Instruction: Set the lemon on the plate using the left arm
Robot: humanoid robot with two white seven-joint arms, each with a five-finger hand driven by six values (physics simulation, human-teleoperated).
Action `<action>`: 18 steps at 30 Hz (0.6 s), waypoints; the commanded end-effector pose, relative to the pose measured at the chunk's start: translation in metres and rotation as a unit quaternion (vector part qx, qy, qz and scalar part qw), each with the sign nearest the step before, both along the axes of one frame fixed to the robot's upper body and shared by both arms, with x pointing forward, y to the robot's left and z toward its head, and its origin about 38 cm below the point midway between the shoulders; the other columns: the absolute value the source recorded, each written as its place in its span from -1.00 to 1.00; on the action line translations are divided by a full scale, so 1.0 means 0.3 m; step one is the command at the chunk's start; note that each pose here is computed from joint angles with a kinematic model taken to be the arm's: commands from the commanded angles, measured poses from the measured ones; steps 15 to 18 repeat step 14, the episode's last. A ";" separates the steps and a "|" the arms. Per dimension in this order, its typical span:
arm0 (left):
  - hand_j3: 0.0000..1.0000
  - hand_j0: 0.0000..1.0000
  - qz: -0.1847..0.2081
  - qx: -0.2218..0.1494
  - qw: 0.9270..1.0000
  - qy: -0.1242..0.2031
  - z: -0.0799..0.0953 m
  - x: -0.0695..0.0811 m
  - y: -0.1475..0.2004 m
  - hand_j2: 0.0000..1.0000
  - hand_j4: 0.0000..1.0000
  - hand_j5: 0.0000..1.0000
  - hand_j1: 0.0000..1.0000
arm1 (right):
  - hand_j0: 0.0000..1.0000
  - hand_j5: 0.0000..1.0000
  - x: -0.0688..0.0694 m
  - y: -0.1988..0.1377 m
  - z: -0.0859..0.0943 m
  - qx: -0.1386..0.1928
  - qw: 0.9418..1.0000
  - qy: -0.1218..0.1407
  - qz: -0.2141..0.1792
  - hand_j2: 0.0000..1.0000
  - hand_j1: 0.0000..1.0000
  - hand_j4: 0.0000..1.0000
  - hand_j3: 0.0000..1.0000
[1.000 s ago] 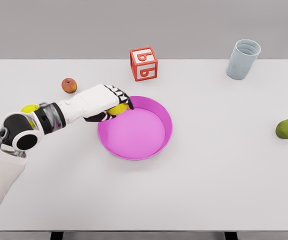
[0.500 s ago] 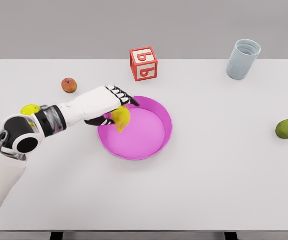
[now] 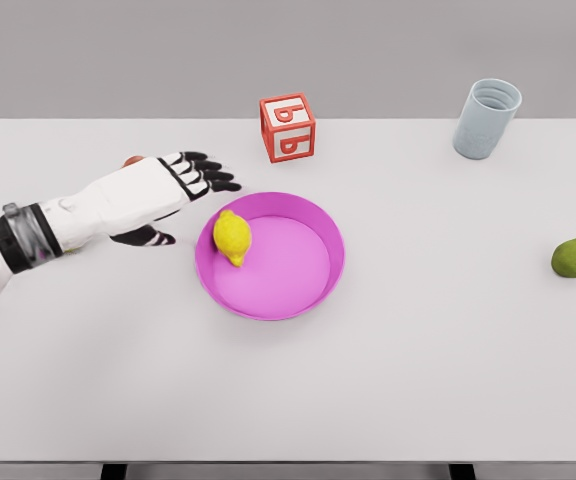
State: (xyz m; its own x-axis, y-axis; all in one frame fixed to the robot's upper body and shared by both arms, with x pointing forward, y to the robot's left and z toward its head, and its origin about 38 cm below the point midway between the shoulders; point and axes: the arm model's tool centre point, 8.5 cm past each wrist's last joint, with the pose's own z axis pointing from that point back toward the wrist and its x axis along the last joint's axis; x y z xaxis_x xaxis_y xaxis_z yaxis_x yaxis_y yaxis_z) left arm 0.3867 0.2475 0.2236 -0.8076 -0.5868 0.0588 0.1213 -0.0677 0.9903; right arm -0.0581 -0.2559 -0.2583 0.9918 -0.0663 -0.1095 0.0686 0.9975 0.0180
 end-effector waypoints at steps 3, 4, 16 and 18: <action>1.00 1.00 0.034 -0.008 0.999 -0.017 0.077 -0.011 0.148 1.00 1.00 1.00 1.00 | 1.00 1.00 -0.001 0.001 0.000 0.000 1.000 0.000 0.000 1.00 1.00 1.00 1.00; 1.00 1.00 0.054 -0.014 0.998 -0.021 0.085 -0.018 0.194 1.00 1.00 1.00 1.00 | 1.00 1.00 -0.001 0.001 0.000 0.000 1.000 0.000 0.000 1.00 1.00 1.00 1.00; 1.00 1.00 0.117 -0.007 0.993 -0.028 0.116 -0.039 0.365 1.00 1.00 1.00 1.00 | 1.00 1.00 0.001 0.000 0.000 0.000 1.000 0.000 0.000 1.00 1.00 1.00 1.00; 1.00 1.00 0.117 -0.007 0.993 -0.028 0.116 -0.039 0.365 1.00 1.00 1.00 1.00 | 1.00 1.00 0.001 0.000 0.000 0.000 1.000 0.000 0.000 1.00 1.00 1.00 1.00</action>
